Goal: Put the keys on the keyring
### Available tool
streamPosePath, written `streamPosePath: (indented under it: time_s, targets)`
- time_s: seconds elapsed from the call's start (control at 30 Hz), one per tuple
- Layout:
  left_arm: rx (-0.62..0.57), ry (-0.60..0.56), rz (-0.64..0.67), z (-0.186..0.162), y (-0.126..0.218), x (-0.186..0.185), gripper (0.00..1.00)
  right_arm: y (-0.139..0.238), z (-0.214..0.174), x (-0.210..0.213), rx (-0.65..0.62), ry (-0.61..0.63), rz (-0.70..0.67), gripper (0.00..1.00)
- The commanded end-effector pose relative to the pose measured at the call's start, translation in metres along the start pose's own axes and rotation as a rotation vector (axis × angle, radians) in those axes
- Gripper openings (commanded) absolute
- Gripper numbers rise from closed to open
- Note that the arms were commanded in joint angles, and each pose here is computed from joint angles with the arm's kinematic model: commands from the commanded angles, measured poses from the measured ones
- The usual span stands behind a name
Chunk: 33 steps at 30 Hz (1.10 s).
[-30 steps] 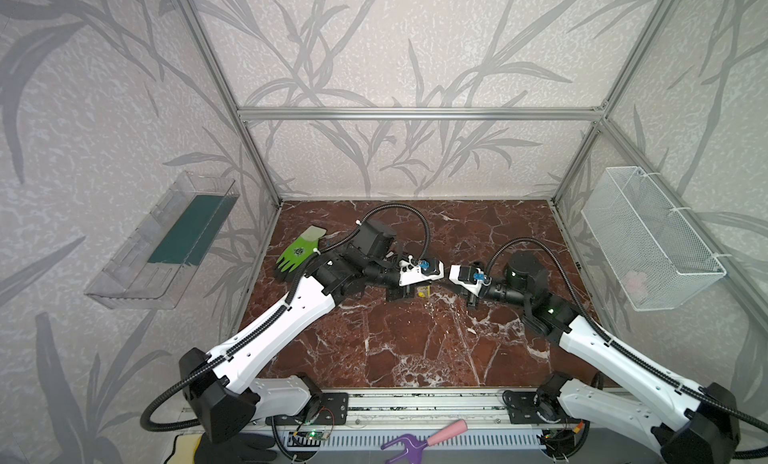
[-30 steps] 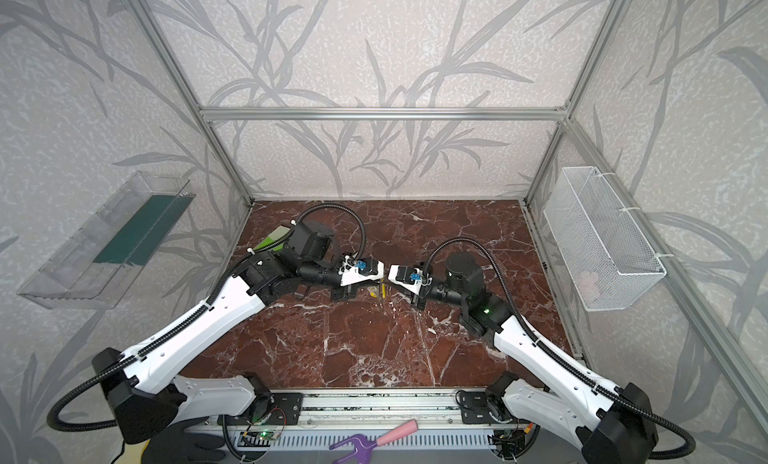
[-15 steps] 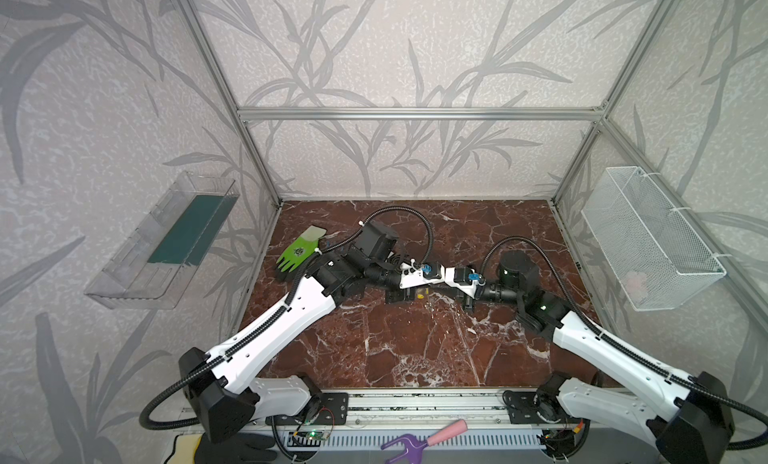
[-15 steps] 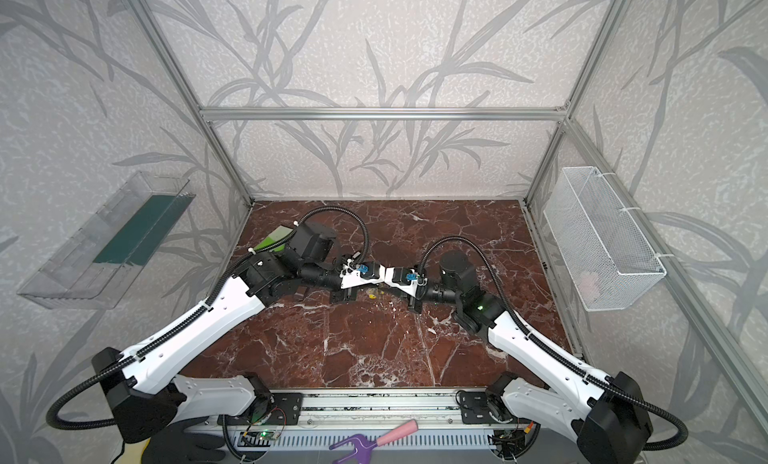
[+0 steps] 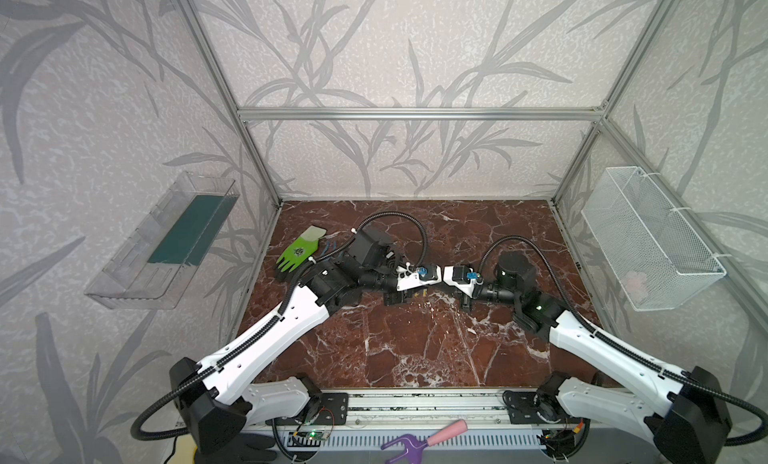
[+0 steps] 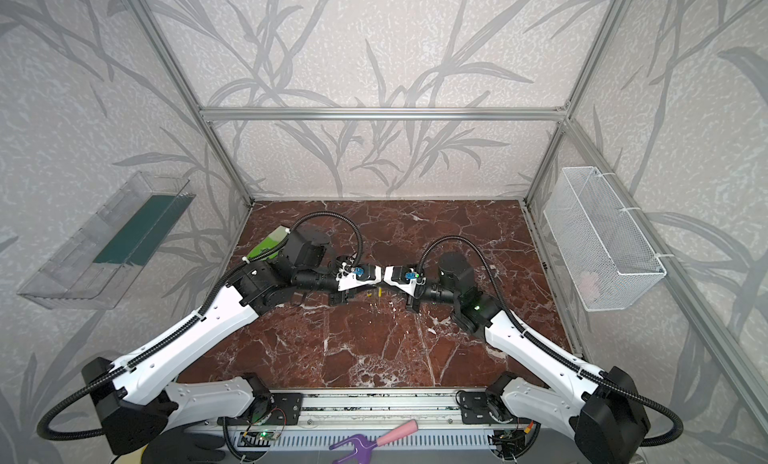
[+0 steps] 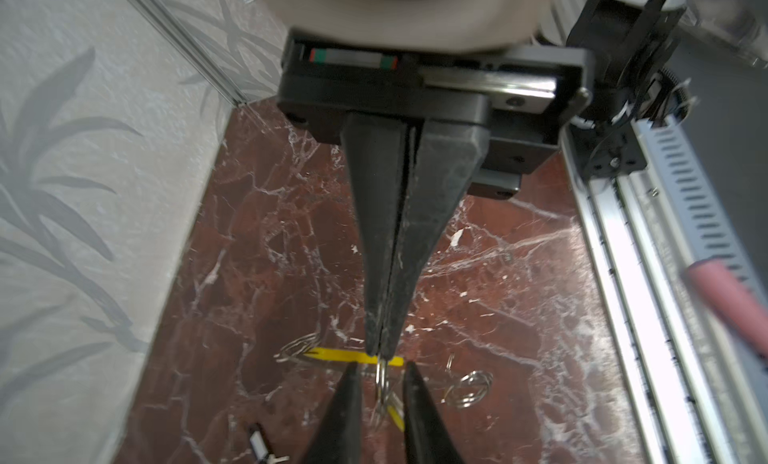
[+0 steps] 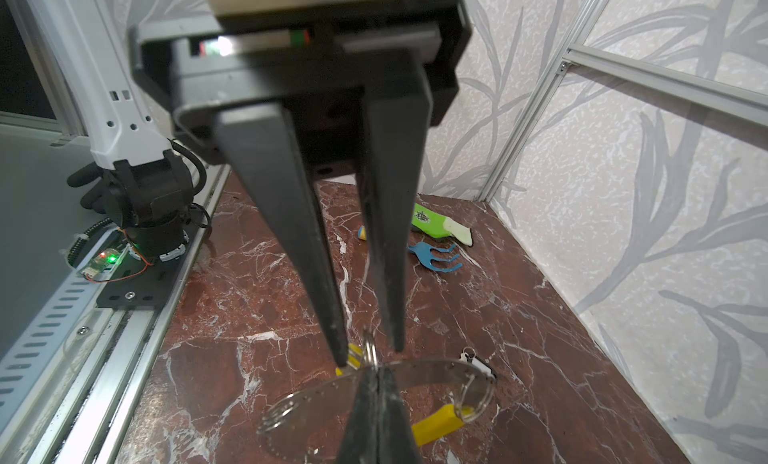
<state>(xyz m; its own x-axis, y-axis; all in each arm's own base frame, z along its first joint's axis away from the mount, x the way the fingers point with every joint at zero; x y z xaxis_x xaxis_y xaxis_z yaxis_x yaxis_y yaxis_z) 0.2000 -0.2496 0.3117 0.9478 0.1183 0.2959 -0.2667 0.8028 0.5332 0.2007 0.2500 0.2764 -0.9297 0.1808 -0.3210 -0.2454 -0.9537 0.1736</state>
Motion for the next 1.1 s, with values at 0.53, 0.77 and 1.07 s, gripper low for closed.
streamPosePath:
  time_s: [0.53, 0.77, 1.07]
  targets:
    - [-0.3, 0.17, 0.207, -0.007, 0.016, 0.009, 0.32, -0.001, 0.036, -0.012, -0.253, 0.029, -0.056, 0.0]
    - [-0.313, 0.153, 0.185, -0.005, 0.013, 0.008, 0.23, -0.004, 0.035, -0.012, -0.249, 0.028, -0.04, 0.0]
    - [-0.262, 0.149, 0.169, -0.011, 0.007, 0.009, 0.22, -0.003, 0.034, -0.013, -0.261, 0.03, -0.049, 0.0]
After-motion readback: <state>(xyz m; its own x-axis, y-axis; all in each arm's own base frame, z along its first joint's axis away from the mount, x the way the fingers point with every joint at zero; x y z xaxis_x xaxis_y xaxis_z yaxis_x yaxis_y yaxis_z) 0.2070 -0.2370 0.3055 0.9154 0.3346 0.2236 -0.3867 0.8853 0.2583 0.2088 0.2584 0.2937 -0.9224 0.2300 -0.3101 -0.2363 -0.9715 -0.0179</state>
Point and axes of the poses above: each gripper's point midway between its finger pads, its own y axis back along the fingers, its own x axis along the line the jaws close on, z = x × y, the point moved 5 cm from there along y, back along the fingers, and after that the axes turned 4 degrees about y, right-handed, at the moved point
